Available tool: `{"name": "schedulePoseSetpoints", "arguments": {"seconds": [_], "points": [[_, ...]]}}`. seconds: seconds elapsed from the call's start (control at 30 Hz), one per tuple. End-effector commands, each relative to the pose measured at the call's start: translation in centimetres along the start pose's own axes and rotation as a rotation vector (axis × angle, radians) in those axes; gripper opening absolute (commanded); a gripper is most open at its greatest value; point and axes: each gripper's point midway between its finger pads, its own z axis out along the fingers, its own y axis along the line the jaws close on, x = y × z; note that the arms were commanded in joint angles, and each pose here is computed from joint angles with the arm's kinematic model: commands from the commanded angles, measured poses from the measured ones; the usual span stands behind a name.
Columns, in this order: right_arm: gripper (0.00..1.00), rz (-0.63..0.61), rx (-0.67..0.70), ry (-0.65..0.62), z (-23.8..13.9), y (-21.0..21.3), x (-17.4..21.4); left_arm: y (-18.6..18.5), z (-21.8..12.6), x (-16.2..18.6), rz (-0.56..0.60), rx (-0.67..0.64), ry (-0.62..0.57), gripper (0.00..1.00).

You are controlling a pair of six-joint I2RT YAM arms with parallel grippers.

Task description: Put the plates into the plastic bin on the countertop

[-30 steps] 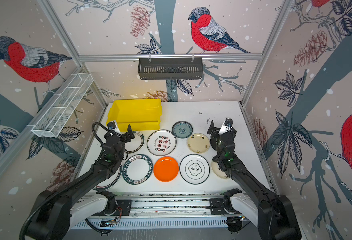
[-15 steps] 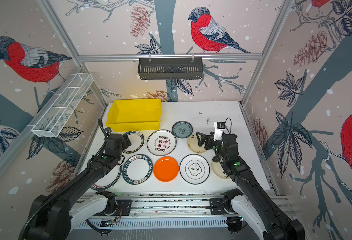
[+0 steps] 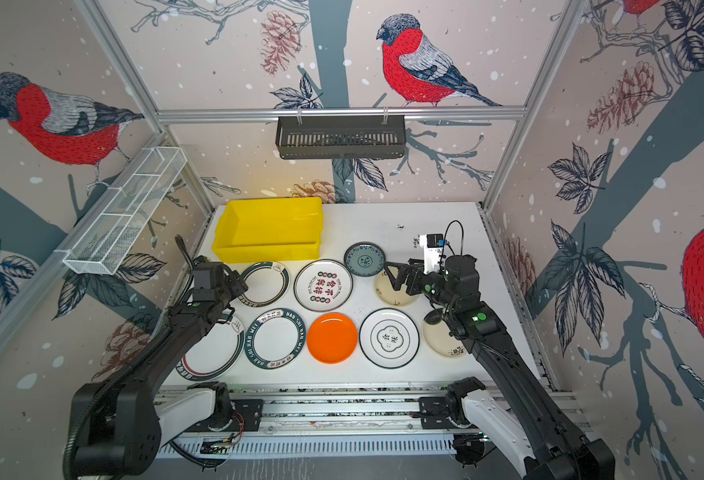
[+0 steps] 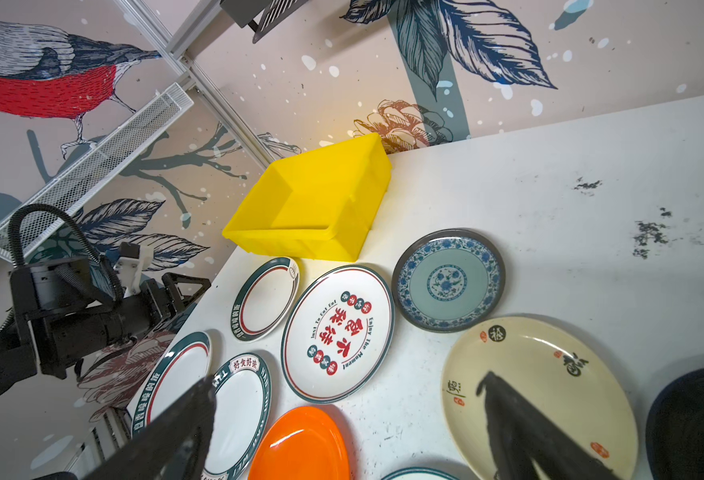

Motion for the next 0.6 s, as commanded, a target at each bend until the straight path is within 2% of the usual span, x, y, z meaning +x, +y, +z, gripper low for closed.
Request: {"name": "schedulePoseSetpoints", "arguments": {"seconds": [0.0, 0.17, 0.27, 0.57], "points": [[1.00, -0.005, -0.008, 0.011, -0.1, 0.1, 0.5, -0.1, 0.6, 0.6, -0.059, 0.041, 0.036, 0.67], [1.00, 0.027, -0.069, 0.001, -0.2, 0.7, 1.6, 0.3, 1.8, 1.7, -0.070, 0.034, 0.104, 0.67], [1.00, 0.048, -0.081, 0.024, -0.1, 0.6, 2.5, 0.5, 2.4, 2.1, -0.063, 0.016, 0.137, 0.54], [1.00, 0.060, -0.082, 0.053, -0.1, 0.7, 3.4, 1.4, 3.7, 3.2, -0.053, -0.020, 0.169, 0.53]]}}
